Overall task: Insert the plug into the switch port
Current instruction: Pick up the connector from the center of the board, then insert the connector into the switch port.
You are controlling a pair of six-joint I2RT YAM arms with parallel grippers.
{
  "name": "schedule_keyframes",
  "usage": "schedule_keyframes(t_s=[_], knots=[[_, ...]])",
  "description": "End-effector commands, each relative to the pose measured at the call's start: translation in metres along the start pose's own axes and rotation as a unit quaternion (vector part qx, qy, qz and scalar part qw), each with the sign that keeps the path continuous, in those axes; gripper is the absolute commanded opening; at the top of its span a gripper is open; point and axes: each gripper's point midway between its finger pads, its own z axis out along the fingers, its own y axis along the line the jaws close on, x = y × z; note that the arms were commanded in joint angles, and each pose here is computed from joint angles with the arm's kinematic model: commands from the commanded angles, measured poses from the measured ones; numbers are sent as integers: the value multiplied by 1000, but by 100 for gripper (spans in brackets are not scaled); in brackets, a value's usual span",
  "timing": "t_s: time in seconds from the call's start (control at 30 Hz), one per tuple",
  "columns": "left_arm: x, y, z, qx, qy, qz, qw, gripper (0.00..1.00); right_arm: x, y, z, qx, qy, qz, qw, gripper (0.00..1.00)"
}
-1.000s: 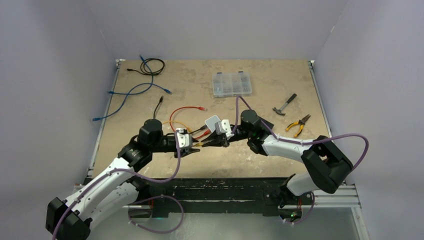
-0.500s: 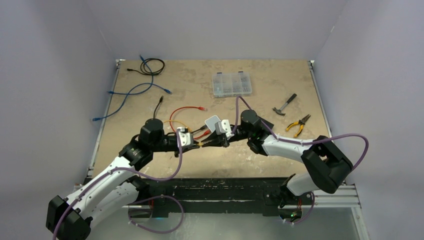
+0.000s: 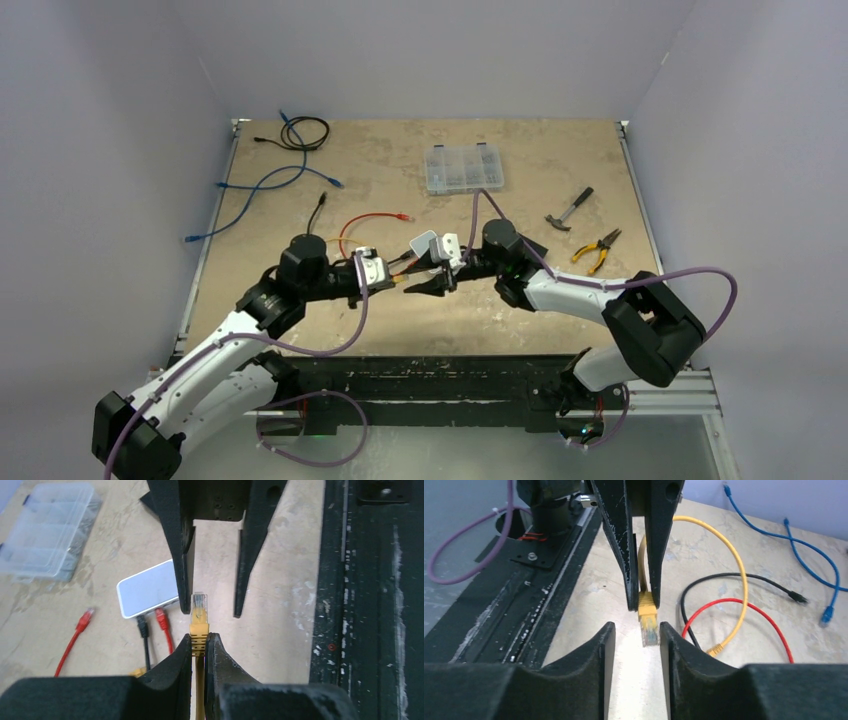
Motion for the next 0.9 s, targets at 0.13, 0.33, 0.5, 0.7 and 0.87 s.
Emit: schedule_keyframes(t_s=[0.13,0.33,0.5,0.7,0.87], knots=[[-17,74,-41,-221,41,15,974,0,-12,-35,-17,111,-15,14,994,57],[-38,138,-115,-447,80,19,891,0,-9,-54,-29,172,-15,33,985,65],[-57,163,-186,-597,110,15,795,0,-5,-76,-46,248,-12,50,967,66],[-45,166,-198,-618,170,0,767,0,3,-101,-71,343,-10,80,936,71],[6,153,-132,-528,186,-67,826,0,22,-121,-97,412,-8,145,899,80]])
